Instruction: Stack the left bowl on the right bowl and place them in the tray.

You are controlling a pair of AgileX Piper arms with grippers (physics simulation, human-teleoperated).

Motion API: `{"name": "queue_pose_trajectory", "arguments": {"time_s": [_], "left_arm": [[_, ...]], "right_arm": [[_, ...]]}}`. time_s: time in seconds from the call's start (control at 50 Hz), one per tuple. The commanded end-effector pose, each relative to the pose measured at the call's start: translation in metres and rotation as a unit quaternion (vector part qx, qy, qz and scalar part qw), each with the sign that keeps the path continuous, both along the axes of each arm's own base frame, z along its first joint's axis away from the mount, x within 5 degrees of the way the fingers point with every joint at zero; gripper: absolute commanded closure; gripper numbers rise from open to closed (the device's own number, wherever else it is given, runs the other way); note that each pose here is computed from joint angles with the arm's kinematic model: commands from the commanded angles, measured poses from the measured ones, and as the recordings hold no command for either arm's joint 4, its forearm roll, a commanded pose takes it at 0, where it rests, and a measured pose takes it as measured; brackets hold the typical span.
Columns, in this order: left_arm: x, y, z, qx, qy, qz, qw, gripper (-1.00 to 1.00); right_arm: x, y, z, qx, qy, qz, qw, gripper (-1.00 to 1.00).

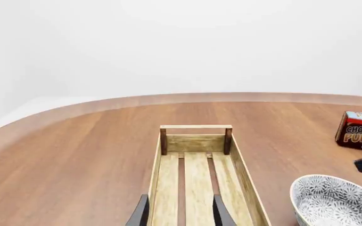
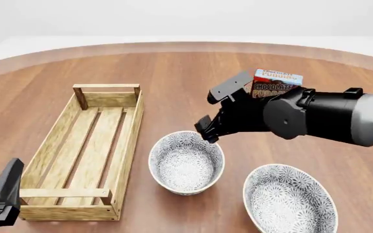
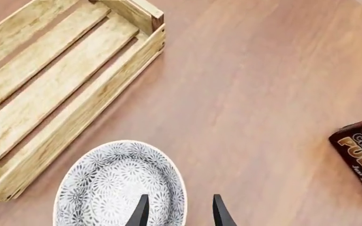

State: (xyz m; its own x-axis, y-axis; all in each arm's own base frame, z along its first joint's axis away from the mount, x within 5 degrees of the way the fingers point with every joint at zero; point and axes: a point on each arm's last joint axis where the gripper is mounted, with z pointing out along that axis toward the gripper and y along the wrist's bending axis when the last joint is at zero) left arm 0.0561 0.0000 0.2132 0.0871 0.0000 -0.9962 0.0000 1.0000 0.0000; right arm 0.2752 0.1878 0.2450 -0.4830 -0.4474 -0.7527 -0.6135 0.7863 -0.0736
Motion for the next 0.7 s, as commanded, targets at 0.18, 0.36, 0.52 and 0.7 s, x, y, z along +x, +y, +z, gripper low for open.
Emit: {"name": "queue_pose_trajectory", "arguments": {"time_s": [0.18, 0.36, 0.52, 0.7], "left_arm": [[0.0, 0.0, 0.0, 0.0, 0.0, 0.0, 1.0, -1.0], [0.0, 0.0, 0.0, 0.0, 0.0, 0.0, 1.0, -1.0], [0.0, 0.0, 0.0, 0.0, 0.0, 0.0, 1.0, -1.0], [0.0, 0.0, 0.0, 0.0, 0.0, 0.0, 1.0, -1.0]], "right_arm": [[0.01, 0.025, -0.062, -0.022, 0.08, -0.007, 0.9966, -1.0], [0.009, 0.023, -0.081, -0.022, 0.092, -0.017, 0.9954, -1.0], [0.009, 0.02, -0.096, -0.028, 0.103, -0.023, 0.9941, -1.0], [0.014, 0.01, -0.108, -0.033, 0.108, -0.036, 0.993, -1.0]]}}
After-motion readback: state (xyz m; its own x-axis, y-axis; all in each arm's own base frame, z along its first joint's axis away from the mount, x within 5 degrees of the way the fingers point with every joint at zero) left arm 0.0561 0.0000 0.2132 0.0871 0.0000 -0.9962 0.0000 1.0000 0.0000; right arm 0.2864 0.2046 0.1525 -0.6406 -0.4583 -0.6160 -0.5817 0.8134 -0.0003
